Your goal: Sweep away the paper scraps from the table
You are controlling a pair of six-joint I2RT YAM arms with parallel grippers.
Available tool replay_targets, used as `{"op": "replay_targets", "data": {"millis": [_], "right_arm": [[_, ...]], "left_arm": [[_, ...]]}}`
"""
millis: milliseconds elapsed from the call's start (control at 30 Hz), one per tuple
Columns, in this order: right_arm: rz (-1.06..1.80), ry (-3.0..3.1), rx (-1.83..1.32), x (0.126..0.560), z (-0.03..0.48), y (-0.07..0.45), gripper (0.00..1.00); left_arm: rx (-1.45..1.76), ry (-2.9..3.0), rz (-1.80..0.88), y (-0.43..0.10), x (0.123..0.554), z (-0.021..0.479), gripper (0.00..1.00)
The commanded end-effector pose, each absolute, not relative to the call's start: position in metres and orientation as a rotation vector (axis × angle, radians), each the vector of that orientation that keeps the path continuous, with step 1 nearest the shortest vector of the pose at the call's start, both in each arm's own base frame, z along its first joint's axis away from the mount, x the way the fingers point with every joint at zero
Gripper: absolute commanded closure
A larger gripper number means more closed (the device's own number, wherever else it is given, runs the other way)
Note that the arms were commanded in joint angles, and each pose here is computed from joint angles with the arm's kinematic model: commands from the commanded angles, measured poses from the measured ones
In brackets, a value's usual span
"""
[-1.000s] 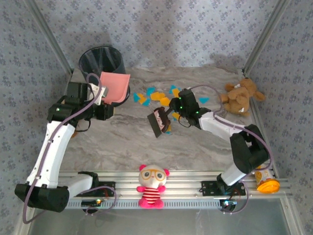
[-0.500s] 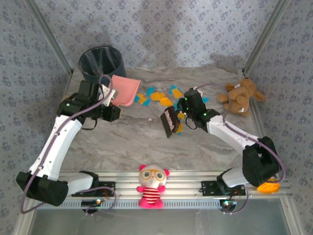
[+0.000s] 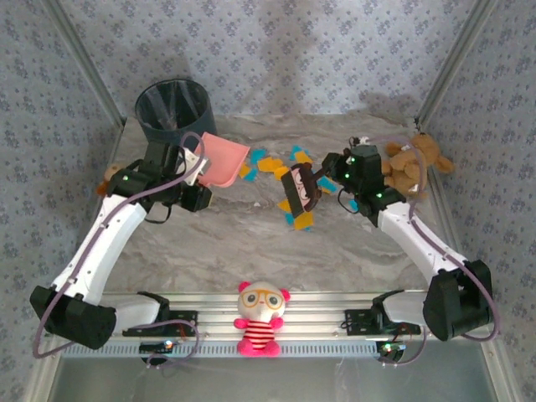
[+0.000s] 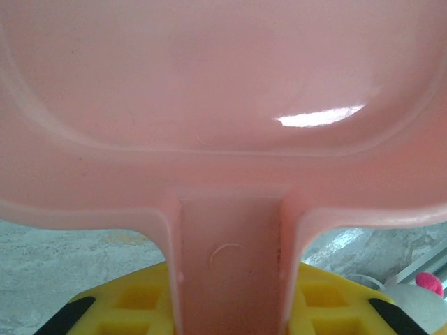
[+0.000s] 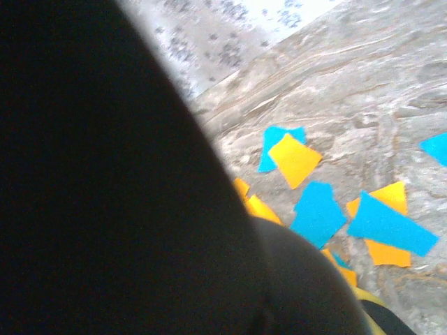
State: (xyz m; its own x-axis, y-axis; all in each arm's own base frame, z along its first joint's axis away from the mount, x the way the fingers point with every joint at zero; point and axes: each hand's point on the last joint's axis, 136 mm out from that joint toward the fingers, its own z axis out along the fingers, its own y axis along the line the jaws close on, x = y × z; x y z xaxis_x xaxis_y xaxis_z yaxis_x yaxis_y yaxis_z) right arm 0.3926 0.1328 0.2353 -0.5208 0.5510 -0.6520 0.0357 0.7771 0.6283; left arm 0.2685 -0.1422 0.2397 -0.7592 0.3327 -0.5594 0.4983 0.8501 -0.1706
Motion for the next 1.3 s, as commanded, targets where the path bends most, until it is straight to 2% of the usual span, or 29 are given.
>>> {"op": "replay_targets", "data": {"millis": [0,300,767,1033,1267], "right_arm": [[0.758,2.021,0.545,0.401,0.229,0.126,1.0],[0.683,2.092,0.684,0.404,0.183,0.106,1.0],[0.486,2.246,0.858,0.37,0.133,0.074,1.0],[0.522,2.223,0.851,0.36,0.147,0.074,1.0],[0.715,2.075,0.654,0.374,0.198,0.096,1.0]], "left_arm": [[0.66,2.488,-0.402,-0.146,0.271,0.236,1.0],[0.79,2.548,-0.373,-0.156,0.266,0.213,1.0],[0.922,2.554,-0.322,-0.166,0.263,0.199,1.0],[0.981,2.559,-0.288,-0.165,0.261,0.191,1.0],[1.127,2.565,-0.275,-0.17,0.253,0.178,1.0]]}}
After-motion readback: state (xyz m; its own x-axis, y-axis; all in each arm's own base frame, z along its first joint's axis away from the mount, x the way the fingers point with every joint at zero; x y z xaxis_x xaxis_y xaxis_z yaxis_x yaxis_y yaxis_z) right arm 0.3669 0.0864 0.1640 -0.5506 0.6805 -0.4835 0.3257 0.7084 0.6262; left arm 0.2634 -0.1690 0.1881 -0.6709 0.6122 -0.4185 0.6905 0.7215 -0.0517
